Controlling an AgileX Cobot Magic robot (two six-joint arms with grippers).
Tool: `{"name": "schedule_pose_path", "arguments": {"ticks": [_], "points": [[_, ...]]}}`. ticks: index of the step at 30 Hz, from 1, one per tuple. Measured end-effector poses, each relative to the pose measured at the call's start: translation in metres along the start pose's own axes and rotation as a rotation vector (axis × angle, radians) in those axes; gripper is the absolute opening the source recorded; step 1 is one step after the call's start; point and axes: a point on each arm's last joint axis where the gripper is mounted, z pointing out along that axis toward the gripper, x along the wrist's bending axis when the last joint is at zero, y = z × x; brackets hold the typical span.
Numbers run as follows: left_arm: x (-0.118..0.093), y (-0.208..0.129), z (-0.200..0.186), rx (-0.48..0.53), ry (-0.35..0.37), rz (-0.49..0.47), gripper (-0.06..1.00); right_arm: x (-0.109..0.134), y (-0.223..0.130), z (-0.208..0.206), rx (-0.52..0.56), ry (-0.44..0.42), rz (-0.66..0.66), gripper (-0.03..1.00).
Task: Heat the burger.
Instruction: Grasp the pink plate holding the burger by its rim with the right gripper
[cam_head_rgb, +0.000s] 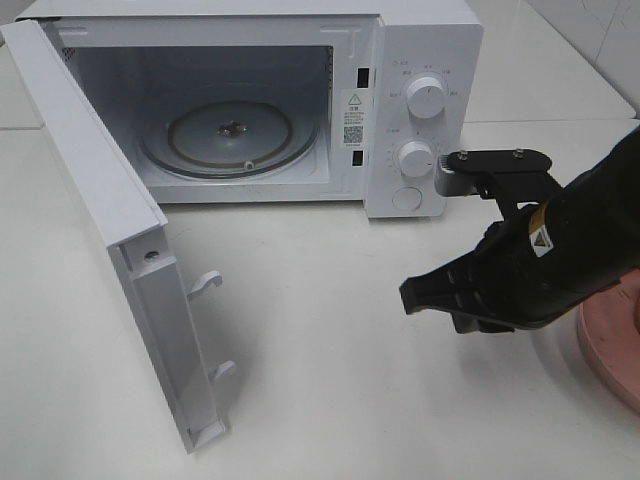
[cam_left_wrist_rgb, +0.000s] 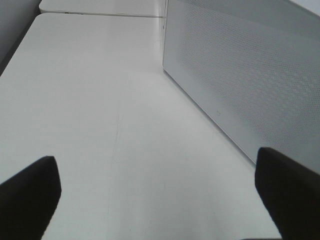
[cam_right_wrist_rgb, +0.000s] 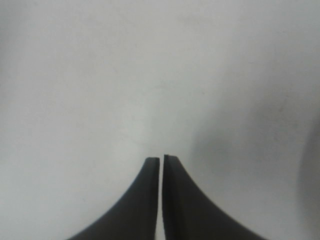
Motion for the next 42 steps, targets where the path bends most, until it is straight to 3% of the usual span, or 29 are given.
{"name": "schedule_pose_path", "arguments": {"ticks": [6,9,12,15,16,17,20,22,23,25,32,42], "points": [[0.0,0.0,0.0,0.0,0.0,0.0,0.98,-0.005,-0.003,-0.018,0.148,-0.065,-0.279,0.08],[0.0,0.0,0.0,0.0,0.0,0.0,0.98,-0.003,-0.001,-0.025,0.207,-0.053,-0.348,0.1],[0.0,0.0,0.0,0.0,0.0,0.0,0.98,-0.004,0.001,-0.027,0.224,-0.045,-0.356,0.11],[0.0,0.0,0.0,0.0,0.0,0.0,0.98,-0.013,0.009,-0.034,0.244,-0.011,-0.311,0.2],[0.0,0.0,0.0,0.0,0.0,0.0,0.98,-0.017,0.011,-0.035,0.239,-0.01,-0.289,0.25],[0.0,0.0,0.0,0.0,0.0,0.0,0.98,-0.029,0.015,-0.035,0.237,-0.021,-0.25,0.36],[0.0,0.0,0.0,0.0,0.0,0.0,0.98,-0.035,0.016,-0.035,0.236,-0.027,-0.232,0.43],[0.0,0.0,0.0,0.0,0.0,0.0,0.98,-0.052,0.02,-0.035,0.233,-0.055,-0.199,0.77],[0.0,0.0,0.0,0.0,0.0,0.0,0.98,-0.052,0.02,-0.035,0.233,-0.055,-0.199,0.77],[0.0,0.0,0.0,0.0,0.0,0.0,0.98,-0.063,0.021,-0.035,0.232,-0.07,-0.19,0.93],[0.0,0.0,0.0,0.0,0.0,0.0,0.98,-0.082,0.024,-0.035,0.228,-0.088,-0.138,0.99],[0.0,0.0,0.0,0.0,0.0,0.0,0.98,-0.091,0.022,-0.008,0.343,-0.124,-0.094,0.95]]}}
